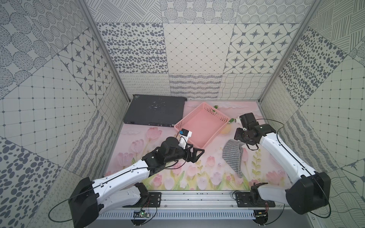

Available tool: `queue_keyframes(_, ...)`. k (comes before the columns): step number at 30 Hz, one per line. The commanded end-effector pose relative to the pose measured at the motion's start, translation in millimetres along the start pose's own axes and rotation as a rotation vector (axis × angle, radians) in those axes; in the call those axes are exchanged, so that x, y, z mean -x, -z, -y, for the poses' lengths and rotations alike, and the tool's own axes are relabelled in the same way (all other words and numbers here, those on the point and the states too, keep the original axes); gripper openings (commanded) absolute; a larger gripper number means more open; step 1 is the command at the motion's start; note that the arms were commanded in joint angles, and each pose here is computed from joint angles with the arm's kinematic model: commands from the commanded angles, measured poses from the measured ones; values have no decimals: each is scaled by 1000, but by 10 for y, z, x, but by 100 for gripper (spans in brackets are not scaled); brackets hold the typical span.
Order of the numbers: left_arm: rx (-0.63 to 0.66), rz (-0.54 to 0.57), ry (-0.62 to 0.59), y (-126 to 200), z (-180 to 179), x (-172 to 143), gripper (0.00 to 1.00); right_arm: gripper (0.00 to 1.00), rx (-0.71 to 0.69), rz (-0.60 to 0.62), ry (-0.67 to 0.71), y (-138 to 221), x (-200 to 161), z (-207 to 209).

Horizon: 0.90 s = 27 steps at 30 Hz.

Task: Fold the square dishcloth
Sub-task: Place the cleaning item at the center of the board, then flatten out the cleaning item at the center of the board.

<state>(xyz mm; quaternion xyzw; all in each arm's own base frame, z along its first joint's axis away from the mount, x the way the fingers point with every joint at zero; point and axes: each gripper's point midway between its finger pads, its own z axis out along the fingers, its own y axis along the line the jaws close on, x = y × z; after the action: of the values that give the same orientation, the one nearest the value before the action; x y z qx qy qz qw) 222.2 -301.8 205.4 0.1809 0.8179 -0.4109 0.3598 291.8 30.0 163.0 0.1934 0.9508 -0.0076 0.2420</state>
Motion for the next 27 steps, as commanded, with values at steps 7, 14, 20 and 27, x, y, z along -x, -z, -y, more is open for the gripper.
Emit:
queue_keyframes(7,82,-189,-260,-1197,864,-524,95,79,46,17,-216,-126,13,495)
queue_keyframes(14,100,-242,-268,-1756,1179,-834,84,97,88,25,-290,-196,38,657)
queue_keyframes(20,127,-307,-285,-2164,1195,-1047,78,97,99,17,-298,-270,13,703)
queue_keyframes(27,264,-347,-294,-2390,910,-1212,77,97,156,3,-270,-289,-11,626)
